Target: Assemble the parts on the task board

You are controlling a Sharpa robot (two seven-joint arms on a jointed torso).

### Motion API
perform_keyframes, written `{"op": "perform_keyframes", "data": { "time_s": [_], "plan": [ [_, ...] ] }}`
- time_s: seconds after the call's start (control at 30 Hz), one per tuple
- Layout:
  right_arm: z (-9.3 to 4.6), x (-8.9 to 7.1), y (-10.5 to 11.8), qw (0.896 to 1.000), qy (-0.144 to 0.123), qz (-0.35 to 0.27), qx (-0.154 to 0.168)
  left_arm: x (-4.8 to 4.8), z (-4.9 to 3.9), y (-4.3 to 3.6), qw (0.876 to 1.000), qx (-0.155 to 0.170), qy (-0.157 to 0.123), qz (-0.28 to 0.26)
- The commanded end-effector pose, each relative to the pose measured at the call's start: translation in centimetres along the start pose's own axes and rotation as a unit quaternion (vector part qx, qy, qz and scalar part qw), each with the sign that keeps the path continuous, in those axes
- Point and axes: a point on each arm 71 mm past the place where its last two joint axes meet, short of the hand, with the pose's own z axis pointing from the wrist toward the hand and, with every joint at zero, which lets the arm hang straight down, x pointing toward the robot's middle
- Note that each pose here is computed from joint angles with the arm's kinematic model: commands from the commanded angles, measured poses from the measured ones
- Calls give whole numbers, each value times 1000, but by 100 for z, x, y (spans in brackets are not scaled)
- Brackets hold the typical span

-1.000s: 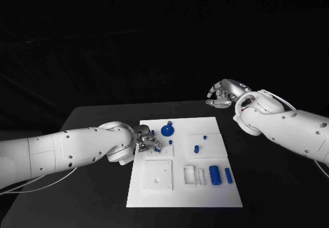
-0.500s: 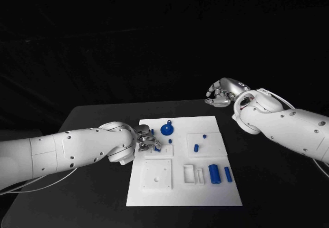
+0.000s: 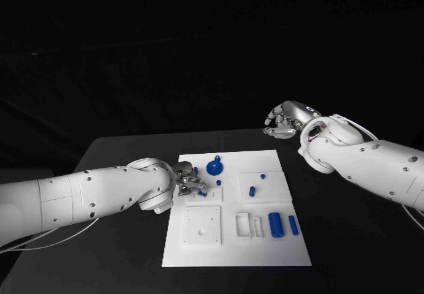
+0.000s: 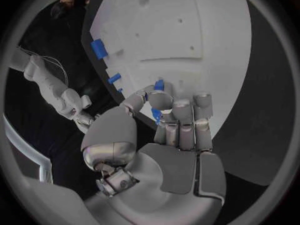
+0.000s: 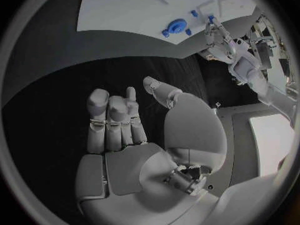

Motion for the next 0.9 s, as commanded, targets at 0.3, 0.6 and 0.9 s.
{"op": "perform_keyframes", "data": {
  "time_s": [0.3, 0.6, 0.9],
  "plan": [
    [4, 6, 11, 1000, 8, -2, -3, 47, -3, -39, 1000, 6, 11, 11],
    [3, 8, 19, 1000, 8, -1, -3, 40, -1, -33, 1000, 6, 8, 14],
    [4, 12, 27, 1000, 10, -1, -4, 48, -1, -38, 1000, 6, 11, 19]
  ]
}}
